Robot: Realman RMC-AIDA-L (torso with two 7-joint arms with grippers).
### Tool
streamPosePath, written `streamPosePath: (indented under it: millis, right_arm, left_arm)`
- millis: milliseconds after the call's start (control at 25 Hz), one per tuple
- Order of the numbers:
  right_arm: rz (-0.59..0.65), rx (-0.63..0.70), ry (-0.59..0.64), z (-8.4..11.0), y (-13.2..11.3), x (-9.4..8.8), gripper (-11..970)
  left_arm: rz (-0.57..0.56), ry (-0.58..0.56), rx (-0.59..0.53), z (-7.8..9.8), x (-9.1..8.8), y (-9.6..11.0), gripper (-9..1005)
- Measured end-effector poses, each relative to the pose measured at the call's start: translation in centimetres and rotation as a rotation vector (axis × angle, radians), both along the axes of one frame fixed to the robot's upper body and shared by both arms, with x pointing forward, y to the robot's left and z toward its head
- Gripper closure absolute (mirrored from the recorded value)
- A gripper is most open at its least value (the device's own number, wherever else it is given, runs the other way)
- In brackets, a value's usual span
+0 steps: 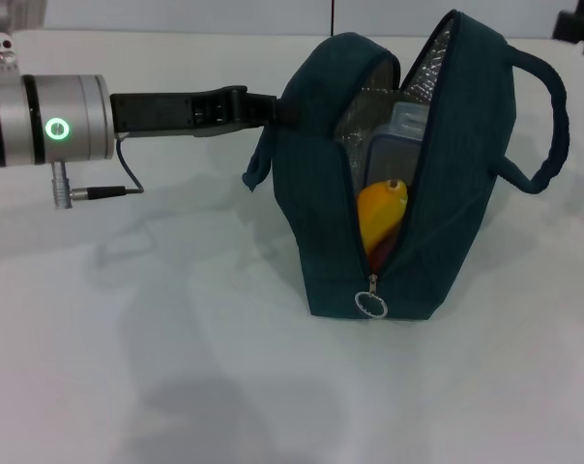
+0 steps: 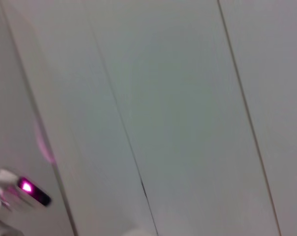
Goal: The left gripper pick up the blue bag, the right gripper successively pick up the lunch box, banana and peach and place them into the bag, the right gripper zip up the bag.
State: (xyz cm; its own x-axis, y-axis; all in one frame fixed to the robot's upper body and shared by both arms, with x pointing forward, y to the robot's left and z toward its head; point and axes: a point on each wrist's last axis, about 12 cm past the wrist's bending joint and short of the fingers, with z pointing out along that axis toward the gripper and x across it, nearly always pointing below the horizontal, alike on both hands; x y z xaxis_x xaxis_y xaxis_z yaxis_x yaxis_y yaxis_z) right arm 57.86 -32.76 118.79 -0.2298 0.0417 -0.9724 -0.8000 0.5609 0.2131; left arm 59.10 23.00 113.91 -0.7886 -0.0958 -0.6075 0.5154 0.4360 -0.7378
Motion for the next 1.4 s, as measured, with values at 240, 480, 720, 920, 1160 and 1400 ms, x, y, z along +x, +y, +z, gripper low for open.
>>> streamPosePath:
  millis: [240, 480, 720, 920, 1160, 1400]
  right_arm:
    - [0.171, 0.08, -0.149, 0.7, 0.3, -3.1, 282]
    - [0.408, 0.047, -0.082, -2.0, 3.8, -4.6, 286]
    - [0.567, -0.107, 0.068, -5.7, 6.7, -5.9, 290]
    - [0.578, -0.216, 0.181, -8.5, 7.8, -6.0, 292]
    - [0.56, -0.281, 0.233, -10.0, 9.0, -4.9, 293]
    - [0.556, -0.337, 0.238, -10.7, 10.8, -3.7, 292]
  left_arm:
    - [0.001, 0.002, 0.004, -0.3, -0.1, 0.0, 889]
    - [-0.001, 0.002, 0.004, -0.3, 0.1, -0.2, 883]
    - [0.002, 0.002, 0.001, -0.3, 0.1, -0.3, 877]
    - [0.006, 0.005, -0.003, -0.4, 0.1, -0.2, 872]
    - [0.009, 0.009, -0.005, -0.4, 0.0, -0.2, 866]
    - [0.004, 0.014, -0.008, -0.5, 0.1, -0.3, 861]
